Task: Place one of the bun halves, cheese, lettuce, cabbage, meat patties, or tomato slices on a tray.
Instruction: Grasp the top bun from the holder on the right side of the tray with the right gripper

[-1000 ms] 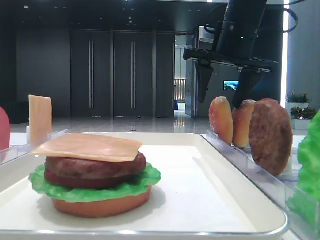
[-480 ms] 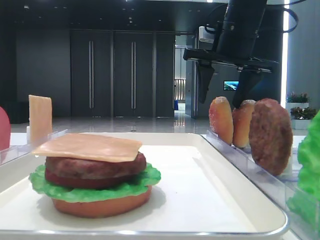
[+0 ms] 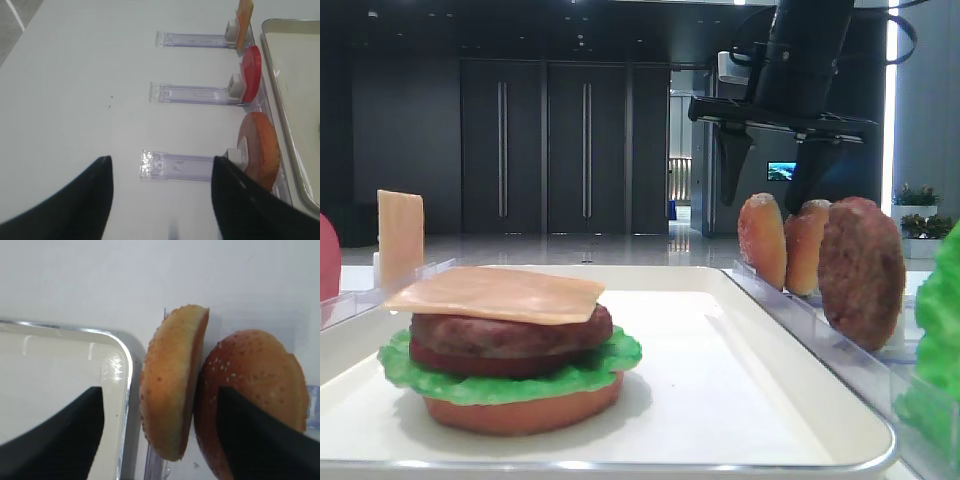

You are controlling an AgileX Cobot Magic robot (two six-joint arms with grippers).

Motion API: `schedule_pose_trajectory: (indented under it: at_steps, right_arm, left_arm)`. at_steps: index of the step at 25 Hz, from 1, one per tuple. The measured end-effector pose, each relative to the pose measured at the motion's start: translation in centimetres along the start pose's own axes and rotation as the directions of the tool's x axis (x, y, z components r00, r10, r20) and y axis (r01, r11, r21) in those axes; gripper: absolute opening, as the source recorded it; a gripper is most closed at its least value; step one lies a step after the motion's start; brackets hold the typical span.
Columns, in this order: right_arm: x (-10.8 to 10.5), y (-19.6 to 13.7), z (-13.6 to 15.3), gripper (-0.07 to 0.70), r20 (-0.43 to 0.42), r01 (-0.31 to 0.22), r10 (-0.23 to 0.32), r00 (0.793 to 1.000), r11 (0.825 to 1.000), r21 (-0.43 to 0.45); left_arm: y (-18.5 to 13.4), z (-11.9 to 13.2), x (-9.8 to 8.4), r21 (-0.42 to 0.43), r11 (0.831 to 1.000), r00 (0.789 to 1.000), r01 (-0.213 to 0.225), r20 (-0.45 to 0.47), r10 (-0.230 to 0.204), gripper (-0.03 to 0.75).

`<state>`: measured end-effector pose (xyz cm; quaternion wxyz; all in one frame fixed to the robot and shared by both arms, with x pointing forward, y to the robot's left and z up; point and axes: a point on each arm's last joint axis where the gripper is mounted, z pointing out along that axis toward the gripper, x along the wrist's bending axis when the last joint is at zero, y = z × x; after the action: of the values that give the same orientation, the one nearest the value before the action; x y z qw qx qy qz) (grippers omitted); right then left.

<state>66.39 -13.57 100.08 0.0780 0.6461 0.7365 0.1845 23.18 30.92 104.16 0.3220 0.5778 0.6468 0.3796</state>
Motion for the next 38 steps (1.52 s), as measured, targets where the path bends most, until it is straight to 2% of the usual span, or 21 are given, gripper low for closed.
schedule_pose_trajectory:
  at_steps: [20, 33, 38]
  right_arm:
    - [-0.01, -0.04, 0.00, 0.447, 0.001, 0.018, -0.018, 1.000, 1.000, 0.005]
    - [-0.25, -0.12, 0.00, 0.267, 0.023, 0.035, -0.036, 0.999, 0.999, 0.015]
    - [-0.26, -0.13, 0.00, 0.230, 0.024, 0.037, -0.037, 0.999, 0.999, 0.016]
  left_arm:
    - [0.00, 0.00, 0.00, 0.000, 1.000, 1.000, 0.000, 0.000, 0.000, 0.471]
    - [0.00, 0.00, 0.00, 0.000, 1.000, 1.000, 0.000, 0.000, 0.000, 0.471]
    - [0.00, 0.00, 0.00, 0.000, 1.000, 1.000, 0.000, 0.000, 0.000, 0.471]
